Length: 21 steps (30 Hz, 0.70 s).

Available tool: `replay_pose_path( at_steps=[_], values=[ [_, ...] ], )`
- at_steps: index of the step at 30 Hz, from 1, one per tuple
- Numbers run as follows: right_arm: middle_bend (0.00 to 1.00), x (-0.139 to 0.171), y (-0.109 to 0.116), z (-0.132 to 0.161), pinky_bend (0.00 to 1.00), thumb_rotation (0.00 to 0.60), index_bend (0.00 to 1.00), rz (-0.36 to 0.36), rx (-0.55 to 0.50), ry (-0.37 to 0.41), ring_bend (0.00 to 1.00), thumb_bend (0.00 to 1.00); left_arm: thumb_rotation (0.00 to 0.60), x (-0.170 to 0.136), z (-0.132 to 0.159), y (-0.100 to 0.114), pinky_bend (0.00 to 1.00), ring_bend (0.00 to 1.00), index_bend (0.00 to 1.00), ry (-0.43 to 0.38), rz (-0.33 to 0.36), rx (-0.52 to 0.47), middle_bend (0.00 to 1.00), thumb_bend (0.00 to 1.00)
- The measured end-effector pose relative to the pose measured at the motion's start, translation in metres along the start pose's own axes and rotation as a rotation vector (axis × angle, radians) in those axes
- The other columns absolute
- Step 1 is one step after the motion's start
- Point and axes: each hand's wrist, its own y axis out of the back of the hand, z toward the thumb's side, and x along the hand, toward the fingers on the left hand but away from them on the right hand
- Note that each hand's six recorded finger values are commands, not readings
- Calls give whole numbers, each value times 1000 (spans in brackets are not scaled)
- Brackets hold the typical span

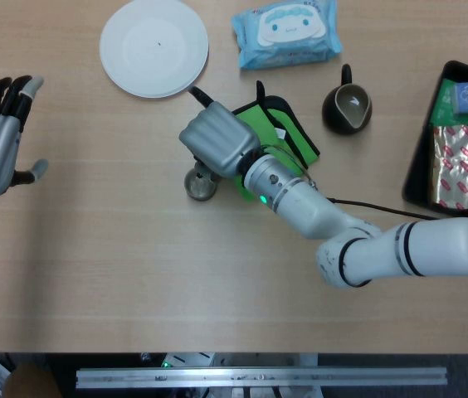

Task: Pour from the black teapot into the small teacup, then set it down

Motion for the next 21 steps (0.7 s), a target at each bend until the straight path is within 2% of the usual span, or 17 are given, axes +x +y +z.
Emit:
replay_pose_path(
  at_steps=[21],
  values=[
    [972,19,-9,-19,35,549,1000,-26,-213,2,883,367,600,2,7,-2,126,74,6,-19,-6,2,89,206]
  ],
)
